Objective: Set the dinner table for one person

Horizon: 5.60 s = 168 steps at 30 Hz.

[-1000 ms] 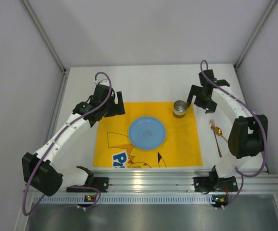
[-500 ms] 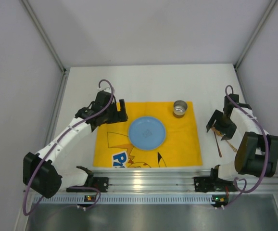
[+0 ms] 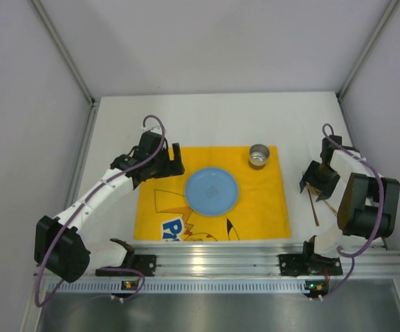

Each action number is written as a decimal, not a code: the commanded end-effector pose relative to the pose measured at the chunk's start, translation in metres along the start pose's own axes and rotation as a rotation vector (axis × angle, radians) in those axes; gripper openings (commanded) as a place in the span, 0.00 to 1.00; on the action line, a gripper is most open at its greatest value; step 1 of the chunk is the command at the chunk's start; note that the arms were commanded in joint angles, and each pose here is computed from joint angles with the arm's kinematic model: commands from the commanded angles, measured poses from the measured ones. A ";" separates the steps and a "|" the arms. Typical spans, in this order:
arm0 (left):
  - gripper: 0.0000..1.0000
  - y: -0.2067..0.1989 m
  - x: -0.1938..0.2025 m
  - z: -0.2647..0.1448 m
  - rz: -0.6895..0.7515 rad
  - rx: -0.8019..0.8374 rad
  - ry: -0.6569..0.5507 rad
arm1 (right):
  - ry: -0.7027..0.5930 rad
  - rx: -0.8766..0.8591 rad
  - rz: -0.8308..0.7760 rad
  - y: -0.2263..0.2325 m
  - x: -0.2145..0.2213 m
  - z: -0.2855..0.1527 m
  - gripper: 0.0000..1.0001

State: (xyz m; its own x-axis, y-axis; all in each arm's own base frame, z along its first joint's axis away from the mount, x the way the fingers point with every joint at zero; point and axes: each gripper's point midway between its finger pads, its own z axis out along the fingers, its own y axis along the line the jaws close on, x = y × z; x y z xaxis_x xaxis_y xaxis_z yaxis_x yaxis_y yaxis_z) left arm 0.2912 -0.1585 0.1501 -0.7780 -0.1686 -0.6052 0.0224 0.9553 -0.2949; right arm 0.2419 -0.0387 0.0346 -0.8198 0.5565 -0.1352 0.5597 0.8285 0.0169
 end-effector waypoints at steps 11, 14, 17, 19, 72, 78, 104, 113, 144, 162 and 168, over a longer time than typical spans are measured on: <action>0.91 -0.001 -0.011 0.010 -0.018 -0.012 -0.041 | -0.005 0.073 0.002 -0.008 -0.018 0.029 0.44; 0.91 -0.001 -0.013 0.013 -0.007 -0.018 -0.036 | 0.007 0.089 0.005 -0.010 -0.018 0.035 0.38; 0.91 0.000 -0.016 0.016 0.003 -0.031 -0.038 | 0.013 0.090 0.008 -0.008 -0.020 0.040 0.29; 0.91 -0.001 -0.018 0.016 0.008 -0.031 -0.036 | 0.016 0.101 0.003 -0.007 -0.022 0.043 0.20; 0.98 0.047 -0.068 -0.145 0.014 -0.238 -0.233 | 0.226 -0.748 -0.542 0.446 0.265 -0.114 0.00; 0.98 0.056 -0.057 -0.165 -0.001 -0.253 -0.240 | 0.251 -0.706 -0.547 0.450 0.289 -0.094 0.00; 0.98 0.034 -0.067 -0.134 -0.014 -0.160 -0.247 | -0.265 -0.527 -0.423 0.263 0.062 -0.172 0.83; 0.97 0.007 -0.051 -0.077 -0.063 -0.018 -0.180 | -0.296 0.038 0.040 -0.014 -0.039 -0.122 0.96; 0.97 -0.004 -0.044 0.024 -0.064 0.010 -0.106 | 0.048 0.108 0.116 -0.046 -0.029 0.025 1.00; 0.96 -0.017 -0.050 0.044 -0.046 0.034 -0.049 | 0.051 0.138 -0.016 -0.023 -0.013 0.036 0.53; 0.96 -0.015 -0.046 0.038 -0.056 0.033 -0.043 | 0.050 0.155 -0.037 -0.018 -0.014 0.039 0.10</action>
State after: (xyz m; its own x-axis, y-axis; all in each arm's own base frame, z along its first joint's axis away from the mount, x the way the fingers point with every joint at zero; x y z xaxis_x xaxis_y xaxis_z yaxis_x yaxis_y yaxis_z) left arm 0.3444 -0.1721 0.1304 -0.7846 -0.2177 -0.5804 -0.0242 0.9463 -0.3223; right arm 0.2504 -0.0558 0.0133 -0.8318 0.5487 -0.0839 0.5539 0.8302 -0.0621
